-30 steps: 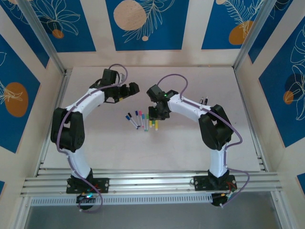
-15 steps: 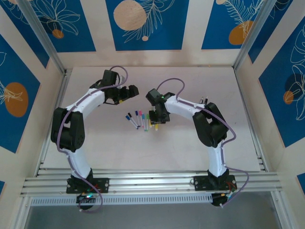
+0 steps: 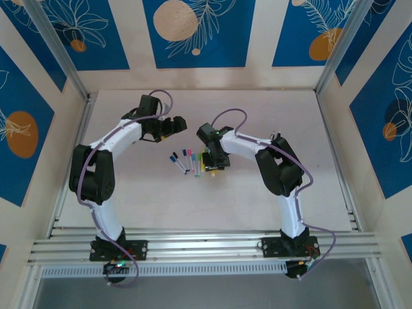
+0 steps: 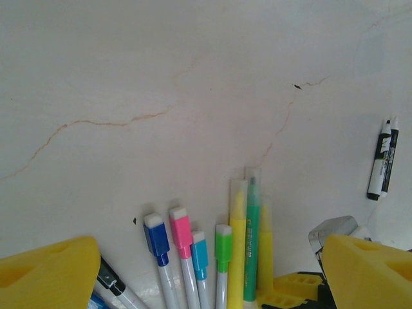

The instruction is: Open the pen caps

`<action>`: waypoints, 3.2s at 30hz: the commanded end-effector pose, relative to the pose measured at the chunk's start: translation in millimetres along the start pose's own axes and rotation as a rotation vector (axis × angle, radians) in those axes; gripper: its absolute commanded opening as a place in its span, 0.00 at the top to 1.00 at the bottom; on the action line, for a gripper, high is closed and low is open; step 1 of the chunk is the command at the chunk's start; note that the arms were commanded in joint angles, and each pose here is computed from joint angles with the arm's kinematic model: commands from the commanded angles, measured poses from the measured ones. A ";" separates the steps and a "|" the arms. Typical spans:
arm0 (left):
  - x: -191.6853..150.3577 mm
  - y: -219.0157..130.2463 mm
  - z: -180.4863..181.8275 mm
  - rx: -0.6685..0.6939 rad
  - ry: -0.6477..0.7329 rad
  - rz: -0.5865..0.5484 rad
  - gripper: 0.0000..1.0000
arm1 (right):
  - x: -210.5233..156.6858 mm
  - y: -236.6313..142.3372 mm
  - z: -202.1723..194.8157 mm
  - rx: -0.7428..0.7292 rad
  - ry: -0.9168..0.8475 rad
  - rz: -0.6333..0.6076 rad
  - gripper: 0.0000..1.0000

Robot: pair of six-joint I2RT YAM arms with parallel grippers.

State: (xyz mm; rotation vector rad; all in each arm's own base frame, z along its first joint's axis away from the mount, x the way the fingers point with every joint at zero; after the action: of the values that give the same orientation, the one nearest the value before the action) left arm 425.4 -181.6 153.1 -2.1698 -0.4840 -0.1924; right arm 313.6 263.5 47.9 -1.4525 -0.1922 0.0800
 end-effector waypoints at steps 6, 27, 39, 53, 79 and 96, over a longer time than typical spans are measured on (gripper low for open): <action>0.3 -0.8 -4.7 0.026 0.025 0.013 0.12 | 0.9 15.3 -13.1 -0.111 0.004 0.042 0.74; -7.3 2.6 -20.2 0.020 0.044 0.025 0.14 | -8.6 6.9 -32.9 -0.132 0.024 0.025 1.00; -18.5 12.9 -46.1 -0.038 0.044 0.049 0.14 | 1.8 -71.4 28.2 0.330 -0.096 -0.231 1.00; -31.2 28.0 -66.2 -0.111 0.043 0.094 0.19 | 14.3 -102.3 47.6 0.385 -0.158 -0.313 1.00; -37.4 35.2 -78.8 -0.198 0.030 0.110 1.00 | 22.2 -106.6 52.8 0.368 -0.168 -0.325 1.00; -35.5 31.6 -87.8 -0.232 0.023 0.116 1.00 | 28.7 -93.4 53.4 0.340 -0.157 -0.300 0.64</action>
State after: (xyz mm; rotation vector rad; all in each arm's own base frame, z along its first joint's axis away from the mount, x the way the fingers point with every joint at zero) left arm 411.6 -270.6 167.1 -2.3781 -0.3566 -0.2119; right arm 322.5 306.8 148.4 -1.0553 -0.4973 -0.0227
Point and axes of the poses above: each hand's point on the last joint's axis, 136 mm out from that joint toward the fingers, its own y axis out along the fingers, its own z axis along the line the jaws close on, x = y × z, the point moved 3 cm from there along -y, back along the fingers, and after that the axes turned 3 degrees about -y, right-handed, at the moved point
